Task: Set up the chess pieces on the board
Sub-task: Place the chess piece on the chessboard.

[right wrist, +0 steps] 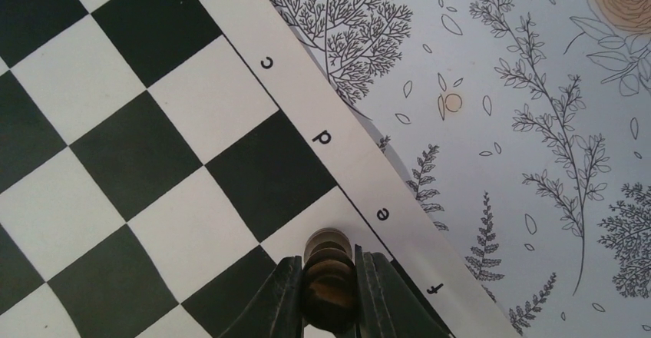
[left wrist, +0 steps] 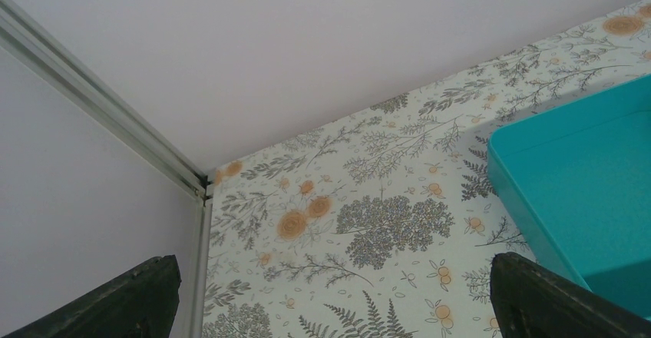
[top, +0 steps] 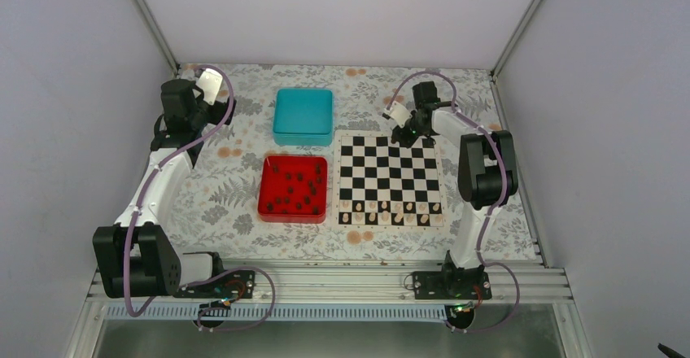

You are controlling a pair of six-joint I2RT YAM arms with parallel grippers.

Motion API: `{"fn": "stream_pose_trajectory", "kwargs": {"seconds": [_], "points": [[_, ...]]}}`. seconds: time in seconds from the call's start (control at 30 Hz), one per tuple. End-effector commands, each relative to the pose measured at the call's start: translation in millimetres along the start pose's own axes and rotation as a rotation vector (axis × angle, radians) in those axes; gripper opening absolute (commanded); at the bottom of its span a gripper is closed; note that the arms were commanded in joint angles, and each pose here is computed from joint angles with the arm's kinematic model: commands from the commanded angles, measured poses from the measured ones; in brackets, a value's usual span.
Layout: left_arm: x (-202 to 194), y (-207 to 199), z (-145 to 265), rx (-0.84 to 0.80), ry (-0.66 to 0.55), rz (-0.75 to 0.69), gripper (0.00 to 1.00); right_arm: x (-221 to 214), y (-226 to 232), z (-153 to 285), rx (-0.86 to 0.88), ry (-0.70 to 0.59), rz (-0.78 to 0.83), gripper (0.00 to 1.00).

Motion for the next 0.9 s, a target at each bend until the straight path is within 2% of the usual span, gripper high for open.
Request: {"fn": "stream_pose_trajectory", "kwargs": {"seconds": [0.0,0.4,0.47,0.53,0.87], "points": [[1,0,-2,-0.009,-0.02,-0.001,1.0,-7,-2,-10,-0.005,0.006,0.001,0.04],[-1,-2,-4,-0.023,-0.016,-0.005,1.0,-14,1,-18,0.014,0.042,-0.002,0.07],[0,-2,-3,-0.021,-0.018,-0.005,1.0,-13,1,-15,0.005,0.037,0.003,0.13],[-1,-2,-3,-0.022,-0.018,-0.007,1.0,-13,1,-11,-0.003,0.025,0.0,0.26],[-1,-1,-3,-0.016,-0.021,-0.009,1.0,3,-2,17,-0.041,-0.047,0.013,0.5]]}}
Point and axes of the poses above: each gripper's point midway between its finger pads, its own z axis back along the fingers, its own y axis along the line the jaws close on, x = y × z, the point moved 9 cm from there along z, back along the fingers, and after that the axes turned 2 degrees about z, right-handed, at the moved point
